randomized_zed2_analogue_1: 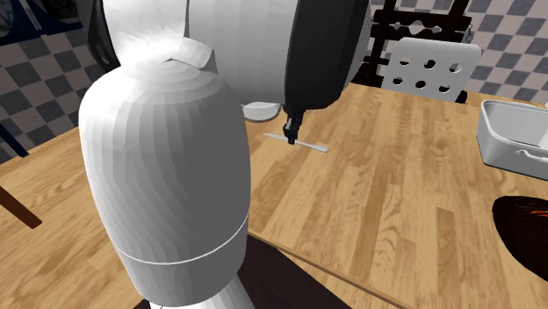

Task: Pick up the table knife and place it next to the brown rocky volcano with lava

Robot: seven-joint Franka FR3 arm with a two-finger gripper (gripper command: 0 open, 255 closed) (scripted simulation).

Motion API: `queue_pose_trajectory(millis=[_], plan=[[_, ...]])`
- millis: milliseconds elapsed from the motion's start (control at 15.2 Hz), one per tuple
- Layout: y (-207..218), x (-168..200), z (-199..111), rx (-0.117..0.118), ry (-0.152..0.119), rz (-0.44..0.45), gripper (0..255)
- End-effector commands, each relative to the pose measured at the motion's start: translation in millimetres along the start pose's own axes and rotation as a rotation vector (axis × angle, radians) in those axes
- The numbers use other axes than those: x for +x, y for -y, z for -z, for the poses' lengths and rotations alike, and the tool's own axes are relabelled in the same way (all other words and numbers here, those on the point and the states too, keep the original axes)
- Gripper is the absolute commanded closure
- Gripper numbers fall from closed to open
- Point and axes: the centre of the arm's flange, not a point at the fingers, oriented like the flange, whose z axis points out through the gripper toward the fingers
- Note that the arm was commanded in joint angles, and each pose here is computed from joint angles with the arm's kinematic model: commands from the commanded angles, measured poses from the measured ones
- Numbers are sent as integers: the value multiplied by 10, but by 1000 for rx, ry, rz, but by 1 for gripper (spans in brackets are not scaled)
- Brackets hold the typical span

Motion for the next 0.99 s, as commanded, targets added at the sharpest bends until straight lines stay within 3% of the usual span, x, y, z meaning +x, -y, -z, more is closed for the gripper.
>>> queue_pose_trajectory(millis=[0,924], plan=[[-2,7,109,0,0,0,255],[9,11,848,0,0,0,255]])
